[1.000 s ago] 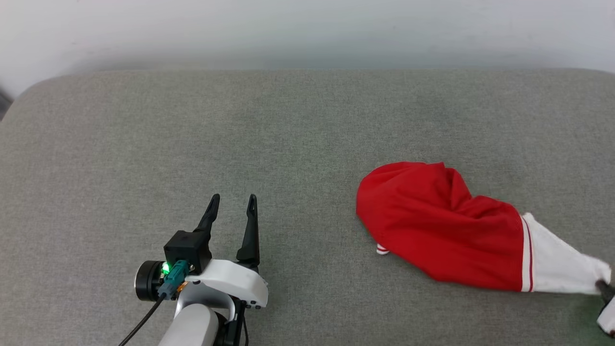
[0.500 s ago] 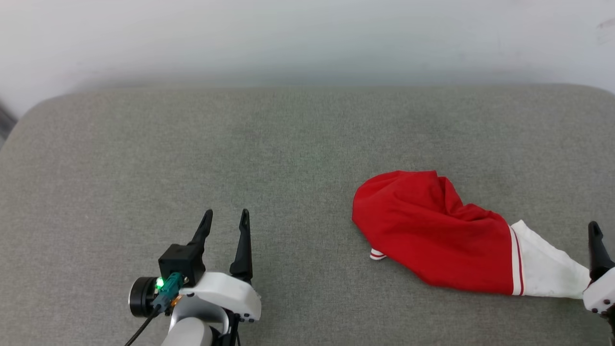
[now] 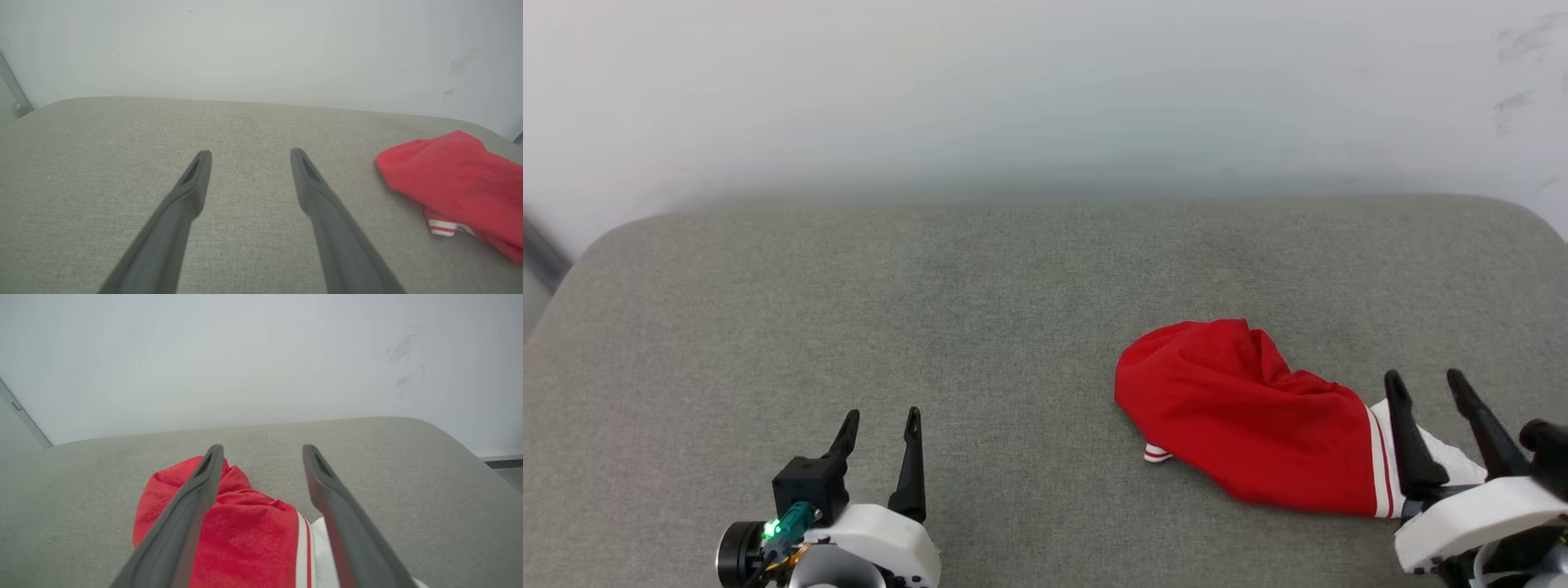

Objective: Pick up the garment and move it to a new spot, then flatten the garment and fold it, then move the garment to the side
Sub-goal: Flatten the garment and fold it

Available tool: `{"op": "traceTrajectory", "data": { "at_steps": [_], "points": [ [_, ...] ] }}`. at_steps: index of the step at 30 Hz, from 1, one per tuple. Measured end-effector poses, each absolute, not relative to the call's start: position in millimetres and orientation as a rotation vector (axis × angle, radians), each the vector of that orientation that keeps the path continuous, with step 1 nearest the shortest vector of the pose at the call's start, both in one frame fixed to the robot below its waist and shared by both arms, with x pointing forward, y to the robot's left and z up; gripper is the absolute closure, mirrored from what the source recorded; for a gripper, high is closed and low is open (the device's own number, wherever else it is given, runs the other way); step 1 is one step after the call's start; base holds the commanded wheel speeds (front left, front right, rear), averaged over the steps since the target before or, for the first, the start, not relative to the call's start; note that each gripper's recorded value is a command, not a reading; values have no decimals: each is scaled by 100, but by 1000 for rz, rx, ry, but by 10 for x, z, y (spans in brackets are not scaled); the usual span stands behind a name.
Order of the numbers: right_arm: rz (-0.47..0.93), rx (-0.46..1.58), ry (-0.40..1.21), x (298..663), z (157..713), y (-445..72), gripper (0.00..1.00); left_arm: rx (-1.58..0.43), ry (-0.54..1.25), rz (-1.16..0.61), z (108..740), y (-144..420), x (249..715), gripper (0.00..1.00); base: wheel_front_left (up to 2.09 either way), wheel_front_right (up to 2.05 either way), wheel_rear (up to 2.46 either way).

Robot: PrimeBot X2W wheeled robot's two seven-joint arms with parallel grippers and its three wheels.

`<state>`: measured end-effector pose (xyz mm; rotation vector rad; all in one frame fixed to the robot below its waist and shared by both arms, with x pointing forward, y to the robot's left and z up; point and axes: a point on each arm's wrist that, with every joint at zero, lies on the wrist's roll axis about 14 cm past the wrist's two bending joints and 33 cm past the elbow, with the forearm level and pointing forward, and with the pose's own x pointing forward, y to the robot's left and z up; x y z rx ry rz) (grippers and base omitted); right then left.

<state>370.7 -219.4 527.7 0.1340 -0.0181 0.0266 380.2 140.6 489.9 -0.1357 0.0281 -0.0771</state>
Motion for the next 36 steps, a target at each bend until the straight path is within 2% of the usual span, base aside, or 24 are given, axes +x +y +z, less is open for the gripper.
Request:
{"op": "traceTrajectory", "data": {
  "at_steps": [12,16,22,28,36],
  "points": [
    [73,149,-19,3477,5393,-1938,0,-112,56,-102,4897,1323,3872,0,0,0,0],
    [61,136,-25,3499,5440,-1973,0,-86,43,-194,5073,1039,4153,0,0,0,0],
    [22,122,-37,3555,5496,-2112,0,-33,64,-427,5303,315,4524,0,0,0,0],
    [-26,118,-13,3596,5402,-2259,0,59,280,-637,4984,-301,4655,0,0,0,0],
    [-87,123,27,3645,5193,-2409,0,198,686,-758,4118,-498,4587,0,0,0,0]
  ]
}}
